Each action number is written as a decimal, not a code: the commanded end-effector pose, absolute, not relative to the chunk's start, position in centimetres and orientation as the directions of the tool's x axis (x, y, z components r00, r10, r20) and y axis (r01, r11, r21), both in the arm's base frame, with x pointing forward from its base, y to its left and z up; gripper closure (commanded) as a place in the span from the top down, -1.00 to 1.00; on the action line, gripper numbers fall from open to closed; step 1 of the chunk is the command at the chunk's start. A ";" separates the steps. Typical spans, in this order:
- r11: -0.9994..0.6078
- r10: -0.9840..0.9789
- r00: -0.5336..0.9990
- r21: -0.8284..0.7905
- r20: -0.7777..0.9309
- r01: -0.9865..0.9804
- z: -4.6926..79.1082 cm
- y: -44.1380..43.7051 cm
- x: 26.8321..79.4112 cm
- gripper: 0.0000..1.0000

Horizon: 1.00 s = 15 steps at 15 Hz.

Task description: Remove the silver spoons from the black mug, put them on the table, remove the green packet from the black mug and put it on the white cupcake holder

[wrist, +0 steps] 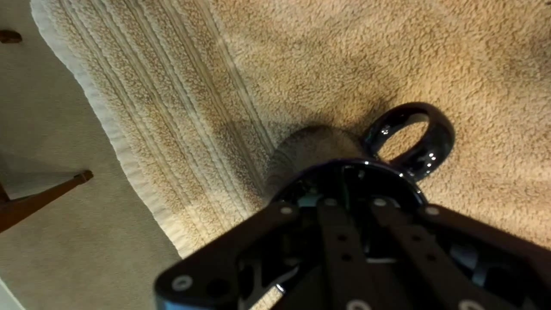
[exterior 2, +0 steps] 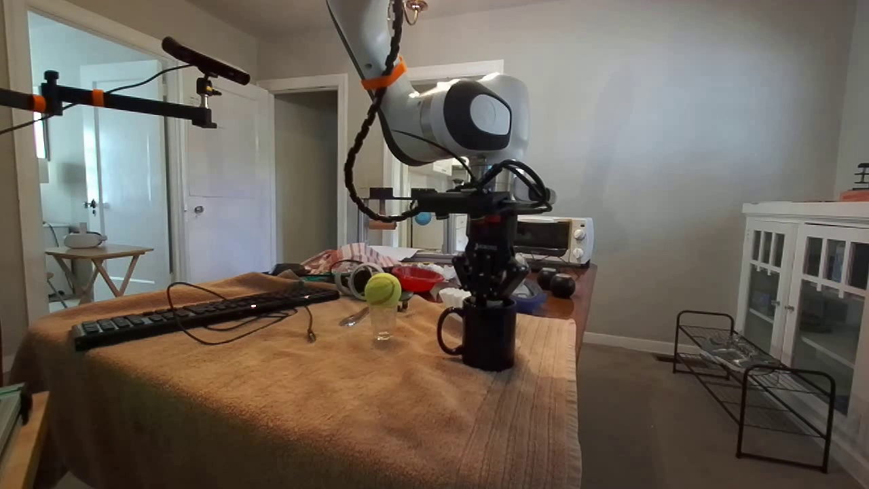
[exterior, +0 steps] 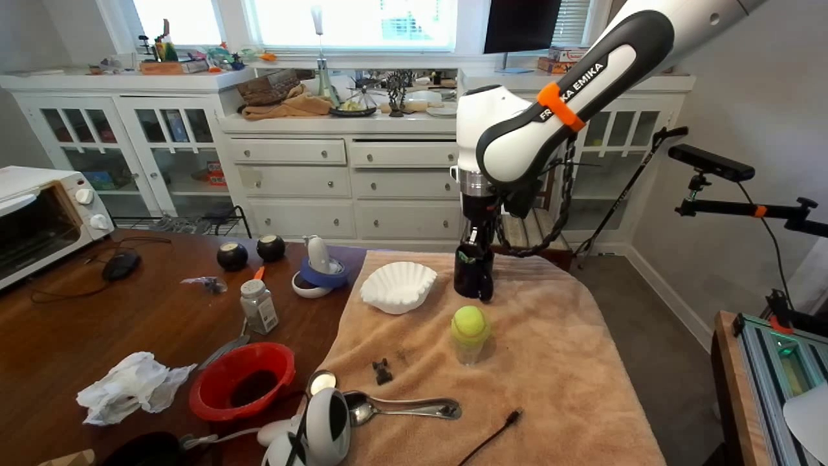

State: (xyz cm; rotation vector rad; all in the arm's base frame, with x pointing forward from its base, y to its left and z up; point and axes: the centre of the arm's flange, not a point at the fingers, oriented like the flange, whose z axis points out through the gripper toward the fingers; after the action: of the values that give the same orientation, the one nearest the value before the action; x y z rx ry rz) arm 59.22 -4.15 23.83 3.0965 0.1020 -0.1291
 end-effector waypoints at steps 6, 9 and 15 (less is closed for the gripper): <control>-0.998 0.010 0.999 0.055 -0.049 0.013 25.8 -5.1 59.2 -0.99; -0.998 -0.009 1.000 0.070 -0.005 -0.009 27.9 -5.6 59.3 -0.99; -0.998 0.018 0.996 0.069 0.092 0.012 31.1 -5.1 60.3 -0.99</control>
State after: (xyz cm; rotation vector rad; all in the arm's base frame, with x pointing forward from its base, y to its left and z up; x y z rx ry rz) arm 60.10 -5.58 29.84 3.0827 0.0105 0.0488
